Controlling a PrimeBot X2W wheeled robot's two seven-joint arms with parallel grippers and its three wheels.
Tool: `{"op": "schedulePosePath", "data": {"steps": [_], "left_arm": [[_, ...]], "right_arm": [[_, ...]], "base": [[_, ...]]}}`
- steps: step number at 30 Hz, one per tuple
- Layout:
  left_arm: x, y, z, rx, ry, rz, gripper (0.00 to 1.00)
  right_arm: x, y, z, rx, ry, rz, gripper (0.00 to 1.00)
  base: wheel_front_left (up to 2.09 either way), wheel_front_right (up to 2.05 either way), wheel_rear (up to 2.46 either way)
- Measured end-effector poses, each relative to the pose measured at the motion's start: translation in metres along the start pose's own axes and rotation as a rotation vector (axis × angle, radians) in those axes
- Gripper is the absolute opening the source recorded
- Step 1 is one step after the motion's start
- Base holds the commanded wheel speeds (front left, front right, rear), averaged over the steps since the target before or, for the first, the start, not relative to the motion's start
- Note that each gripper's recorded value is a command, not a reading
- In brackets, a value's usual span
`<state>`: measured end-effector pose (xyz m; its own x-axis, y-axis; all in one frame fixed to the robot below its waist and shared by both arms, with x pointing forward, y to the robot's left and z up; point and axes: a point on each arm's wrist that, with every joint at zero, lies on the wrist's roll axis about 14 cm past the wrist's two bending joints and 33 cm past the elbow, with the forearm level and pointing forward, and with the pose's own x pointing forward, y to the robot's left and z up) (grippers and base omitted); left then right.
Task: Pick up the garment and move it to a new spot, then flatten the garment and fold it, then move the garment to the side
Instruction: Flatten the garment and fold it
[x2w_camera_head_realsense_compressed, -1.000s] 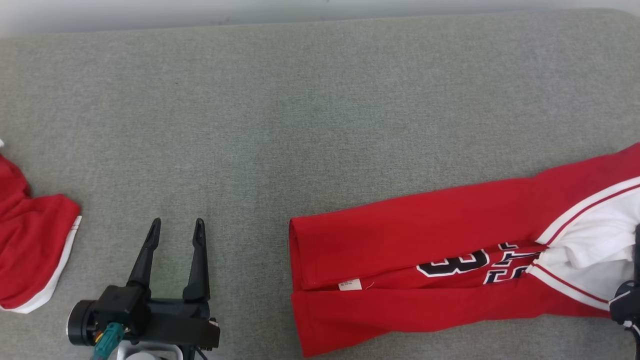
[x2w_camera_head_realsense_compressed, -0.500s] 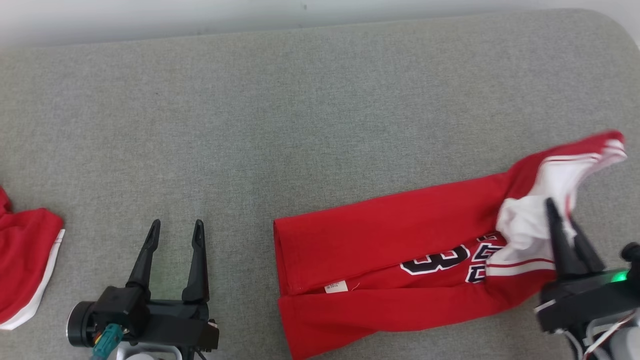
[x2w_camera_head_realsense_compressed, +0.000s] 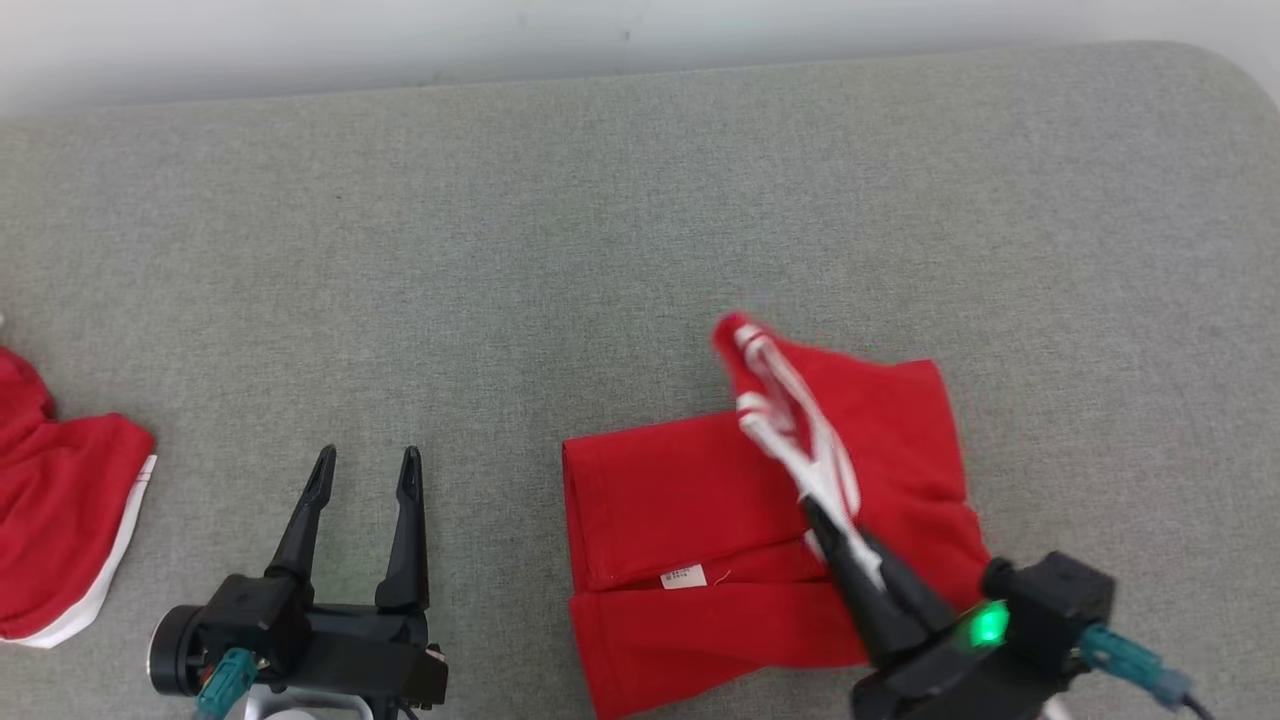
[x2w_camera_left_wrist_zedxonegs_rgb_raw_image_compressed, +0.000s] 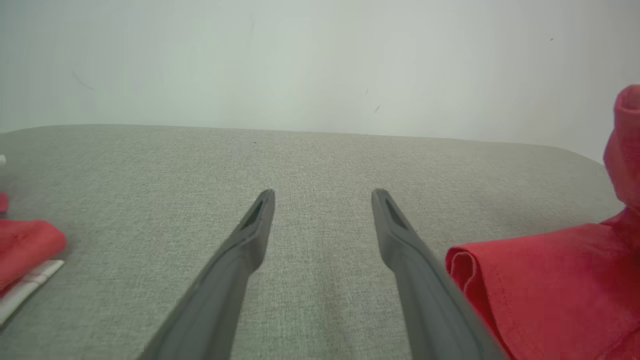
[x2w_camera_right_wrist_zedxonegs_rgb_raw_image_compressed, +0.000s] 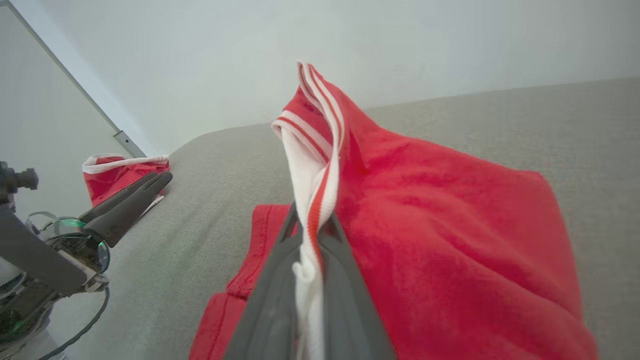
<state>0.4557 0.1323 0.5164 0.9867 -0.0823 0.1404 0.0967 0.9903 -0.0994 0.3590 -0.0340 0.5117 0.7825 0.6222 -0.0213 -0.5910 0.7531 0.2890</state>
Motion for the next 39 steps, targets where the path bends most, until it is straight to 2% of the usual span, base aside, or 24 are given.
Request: {"op": "schedulePosePath", "data": {"steps": [9, 17, 18, 19, 20, 26, 32, 39], "left_arm": [[-0.005, 0.007, -0.005, -0.002, 0.019, 0.025, 1.00], [-0.005, 0.012, -0.009, -0.004, 0.028, 0.039, 1.00], [-0.005, 0.012, -0.010, -0.004, 0.030, 0.040, 1.00], [-0.005, 0.012, -0.010, -0.004, 0.030, 0.040, 1.00], [-0.005, 0.012, -0.010, -0.005, 0.031, 0.040, 1.00], [-0.001, 0.011, -0.011, -0.009, 0.030, 0.039, 1.00], [0.000, 0.011, -0.009, -0.011, 0.025, 0.040, 1.00], [-0.001, 0.009, -0.006, -0.008, 0.016, 0.037, 1.00]], "right_arm": [[0.022, 0.031, -0.048, 0.144, 0.122, 0.089, 0.00], [0.032, 0.050, -0.072, 0.242, 0.186, 0.135, 0.00], [0.034, 0.054, -0.073, 0.282, 0.185, 0.140, 0.16], [0.034, 0.054, -0.073, 0.282, 0.185, 0.140, 0.50], [0.035, 0.058, -0.074, 0.305, 0.188, 0.149, 1.00], [0.043, 0.065, -0.063, 0.403, 0.142, 0.167, 1.00], [0.045, 0.051, -0.013, 0.373, -0.025, 0.172, 1.00], [0.033, 0.007, 0.049, 0.297, -0.223, 0.083, 1.00]], "base": [[0.00, 0.00, 0.00], [0.00, 0.00, 0.00], [0.00, 0.00, 0.00], [0.00, 0.00, 0.00], [0.00, 0.00, 0.00], [0.00, 0.00, 0.00], [0.00, 0.00, 0.00], [0.00, 0.00, 0.00]]}}
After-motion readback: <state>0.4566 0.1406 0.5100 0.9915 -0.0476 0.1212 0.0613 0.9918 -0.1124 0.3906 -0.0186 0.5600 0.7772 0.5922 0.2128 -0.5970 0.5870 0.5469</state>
